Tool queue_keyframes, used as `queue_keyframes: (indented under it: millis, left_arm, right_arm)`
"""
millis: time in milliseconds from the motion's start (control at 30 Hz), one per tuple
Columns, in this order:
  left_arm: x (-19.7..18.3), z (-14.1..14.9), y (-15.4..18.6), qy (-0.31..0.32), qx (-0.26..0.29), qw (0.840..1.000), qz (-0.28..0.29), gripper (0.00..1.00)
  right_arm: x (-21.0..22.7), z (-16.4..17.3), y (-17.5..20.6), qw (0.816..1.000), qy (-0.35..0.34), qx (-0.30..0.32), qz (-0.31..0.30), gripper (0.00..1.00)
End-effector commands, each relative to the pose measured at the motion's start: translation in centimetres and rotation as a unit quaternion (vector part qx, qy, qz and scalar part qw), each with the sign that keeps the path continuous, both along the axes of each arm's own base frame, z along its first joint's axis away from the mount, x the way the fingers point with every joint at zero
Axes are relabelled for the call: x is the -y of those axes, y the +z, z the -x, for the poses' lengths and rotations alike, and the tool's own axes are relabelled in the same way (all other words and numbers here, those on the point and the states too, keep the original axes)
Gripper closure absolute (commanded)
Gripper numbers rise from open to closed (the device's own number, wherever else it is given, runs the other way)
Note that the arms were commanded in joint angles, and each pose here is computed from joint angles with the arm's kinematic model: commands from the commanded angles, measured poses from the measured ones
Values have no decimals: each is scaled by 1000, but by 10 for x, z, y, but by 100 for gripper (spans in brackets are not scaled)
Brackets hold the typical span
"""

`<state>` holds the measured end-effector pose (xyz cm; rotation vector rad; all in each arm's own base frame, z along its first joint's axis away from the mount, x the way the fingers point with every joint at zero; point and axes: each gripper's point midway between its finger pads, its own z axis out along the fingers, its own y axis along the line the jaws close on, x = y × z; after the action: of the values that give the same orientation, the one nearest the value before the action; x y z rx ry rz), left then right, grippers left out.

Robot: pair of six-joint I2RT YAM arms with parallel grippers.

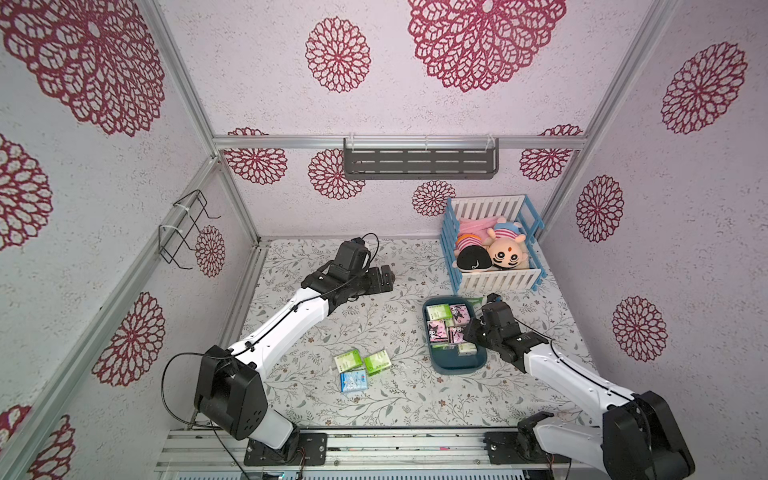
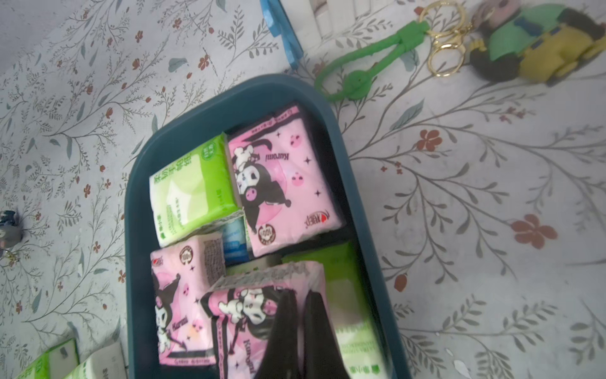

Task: Put the pocket tissues into the storage box
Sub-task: Place the pocket tissues in the storage box, then pick up the pocket tissues from the center of the board.

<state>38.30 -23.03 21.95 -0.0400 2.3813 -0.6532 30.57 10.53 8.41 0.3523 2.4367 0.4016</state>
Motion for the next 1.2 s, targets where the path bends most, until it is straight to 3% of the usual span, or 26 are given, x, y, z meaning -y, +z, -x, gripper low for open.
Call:
queue_keyframes:
  millis: [0,100,167,267,300,467,700,833,1000,1167]
  left_arm:
    - [-14,1,9,11,15,1000,-1,3]
    - [-23,2,11,21,15,1000,3,3]
    - [-27,3,11,24,15,1000,3,3]
    - [-32,4,10,31,12,999,1,3]
    - [-34,4,10,32,11,999,1,3]
    - [-37,3,11,39,12,999,7,3]
    - [-64,8,31,72,8,997,15,3]
    - [-120,31,38,135,4,991,-5,3]
    - [-187,58,30,232,-9,973,10,3]
    - [-203,73,22,254,1,967,7,3]
  right_arm:
    - [-7,-21,12,999,-6,36,-24,100]
    - [-7,-24,9,999,-7,35,-20,100]
    - [-7,-25,10,999,-6,39,-21,91]
    - [-8,-26,14,999,-2,44,-20,63]
    - [-7,-26,17,999,-1,47,-17,60]
    - [-4,-24,33,998,5,59,-3,50]
    - [-10,-18,53,995,21,94,24,48]
    - [-40,-29,70,991,53,120,20,38]
    - [-103,-41,89,981,135,136,10,33]
    - [-179,-28,87,958,257,130,-2,28]
